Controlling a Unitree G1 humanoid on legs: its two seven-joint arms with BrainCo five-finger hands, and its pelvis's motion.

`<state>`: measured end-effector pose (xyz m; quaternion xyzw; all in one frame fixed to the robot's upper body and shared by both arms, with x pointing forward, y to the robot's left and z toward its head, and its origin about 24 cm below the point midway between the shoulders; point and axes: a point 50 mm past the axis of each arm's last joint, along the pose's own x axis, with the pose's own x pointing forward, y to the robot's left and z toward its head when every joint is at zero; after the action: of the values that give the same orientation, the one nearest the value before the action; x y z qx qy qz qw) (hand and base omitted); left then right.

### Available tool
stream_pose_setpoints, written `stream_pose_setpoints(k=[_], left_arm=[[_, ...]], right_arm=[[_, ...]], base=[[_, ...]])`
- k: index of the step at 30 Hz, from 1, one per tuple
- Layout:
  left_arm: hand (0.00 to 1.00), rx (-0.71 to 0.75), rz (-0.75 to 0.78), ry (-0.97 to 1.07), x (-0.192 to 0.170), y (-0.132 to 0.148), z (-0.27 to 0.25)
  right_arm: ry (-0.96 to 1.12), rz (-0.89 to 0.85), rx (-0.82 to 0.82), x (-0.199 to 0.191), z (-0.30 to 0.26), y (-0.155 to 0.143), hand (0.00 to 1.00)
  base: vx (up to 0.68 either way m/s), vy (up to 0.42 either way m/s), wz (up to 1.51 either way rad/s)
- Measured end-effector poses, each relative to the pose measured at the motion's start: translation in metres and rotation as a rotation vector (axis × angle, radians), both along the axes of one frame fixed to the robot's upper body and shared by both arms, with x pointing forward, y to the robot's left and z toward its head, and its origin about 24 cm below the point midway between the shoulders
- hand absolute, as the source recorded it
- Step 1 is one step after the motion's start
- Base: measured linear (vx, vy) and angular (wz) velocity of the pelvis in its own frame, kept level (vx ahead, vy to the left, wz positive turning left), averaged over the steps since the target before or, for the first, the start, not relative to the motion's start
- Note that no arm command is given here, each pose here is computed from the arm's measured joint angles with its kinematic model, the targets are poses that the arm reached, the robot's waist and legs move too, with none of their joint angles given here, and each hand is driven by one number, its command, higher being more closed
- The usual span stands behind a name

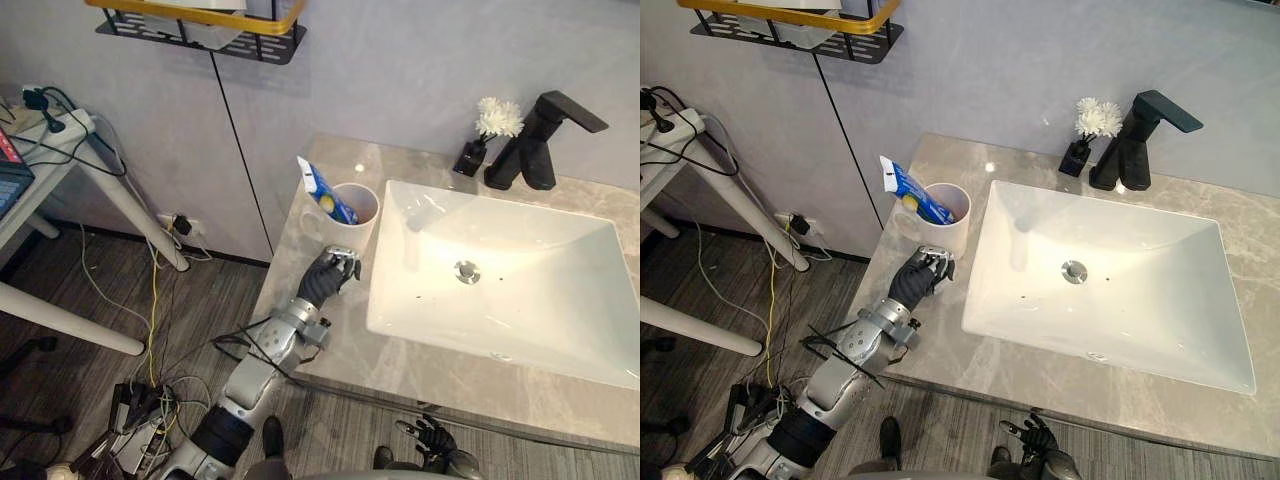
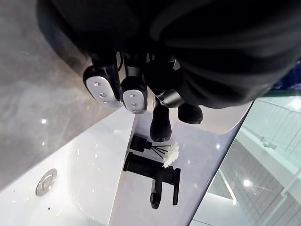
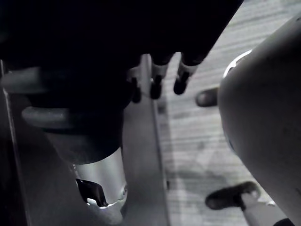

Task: Organize washtable

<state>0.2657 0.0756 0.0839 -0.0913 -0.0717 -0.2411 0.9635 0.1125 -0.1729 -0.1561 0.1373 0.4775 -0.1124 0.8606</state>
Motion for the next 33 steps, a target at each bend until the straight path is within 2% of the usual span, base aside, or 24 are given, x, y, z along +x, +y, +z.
stream_pose_setpoints(k=[10,33], left_arm=[[1.00,0.031,0.060,-0.060,0.017,0.007,0.013],[1.00,-0.013,0.159,-0.142,0.041,0.010,0.043]], right_arm=[[-0.020,-0.016,-0.001,0.005,0.002,-0.001,0.00],[-0.063,-0.059,-0.009,0.019,0.008,-0.005,0.00]], base=[[0.00,-0.001,-0.01],[0.00,-0.001,-0.01]])
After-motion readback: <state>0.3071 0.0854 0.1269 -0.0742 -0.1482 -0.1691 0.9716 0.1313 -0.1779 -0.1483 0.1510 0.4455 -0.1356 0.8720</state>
